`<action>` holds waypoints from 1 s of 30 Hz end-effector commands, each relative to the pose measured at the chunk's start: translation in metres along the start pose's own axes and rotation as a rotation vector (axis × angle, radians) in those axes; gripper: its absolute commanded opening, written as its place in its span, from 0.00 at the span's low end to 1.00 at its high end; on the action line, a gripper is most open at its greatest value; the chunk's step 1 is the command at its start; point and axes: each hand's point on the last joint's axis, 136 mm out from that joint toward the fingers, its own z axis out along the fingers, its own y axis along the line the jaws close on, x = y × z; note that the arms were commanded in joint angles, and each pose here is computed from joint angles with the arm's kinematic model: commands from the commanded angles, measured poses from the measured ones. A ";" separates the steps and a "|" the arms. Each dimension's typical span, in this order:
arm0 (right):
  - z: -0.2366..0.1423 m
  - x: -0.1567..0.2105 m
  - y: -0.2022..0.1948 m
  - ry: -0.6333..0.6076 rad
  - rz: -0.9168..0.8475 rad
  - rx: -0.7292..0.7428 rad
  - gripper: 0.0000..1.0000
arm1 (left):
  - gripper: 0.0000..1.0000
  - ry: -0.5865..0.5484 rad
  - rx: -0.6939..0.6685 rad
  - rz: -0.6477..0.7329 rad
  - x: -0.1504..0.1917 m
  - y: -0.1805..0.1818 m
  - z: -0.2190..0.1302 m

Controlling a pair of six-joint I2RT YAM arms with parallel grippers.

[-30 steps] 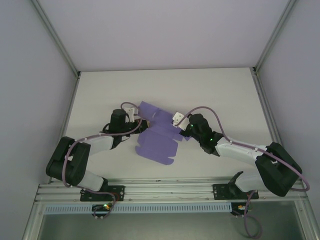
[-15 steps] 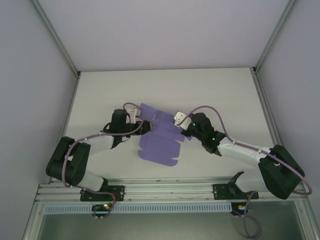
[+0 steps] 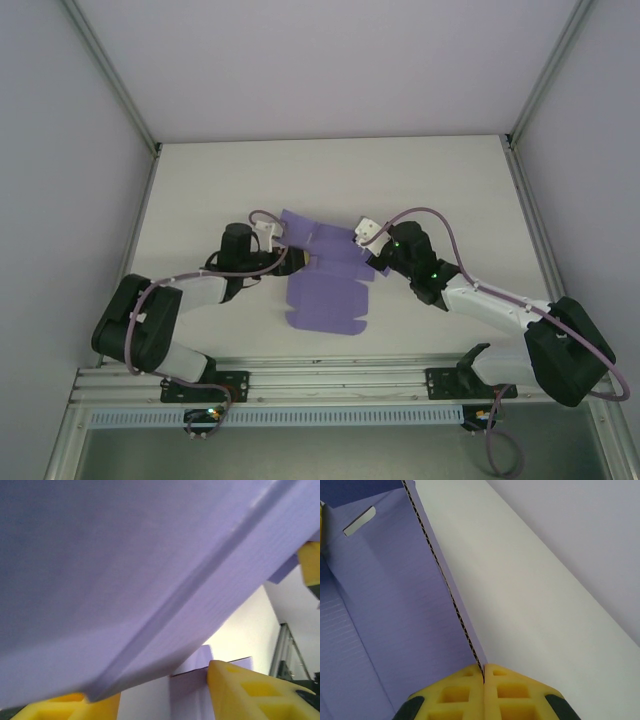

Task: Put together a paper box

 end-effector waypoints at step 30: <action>0.004 0.013 0.013 0.126 -0.111 -0.186 0.12 | 0.08 0.046 0.018 0.119 0.002 -0.028 -0.001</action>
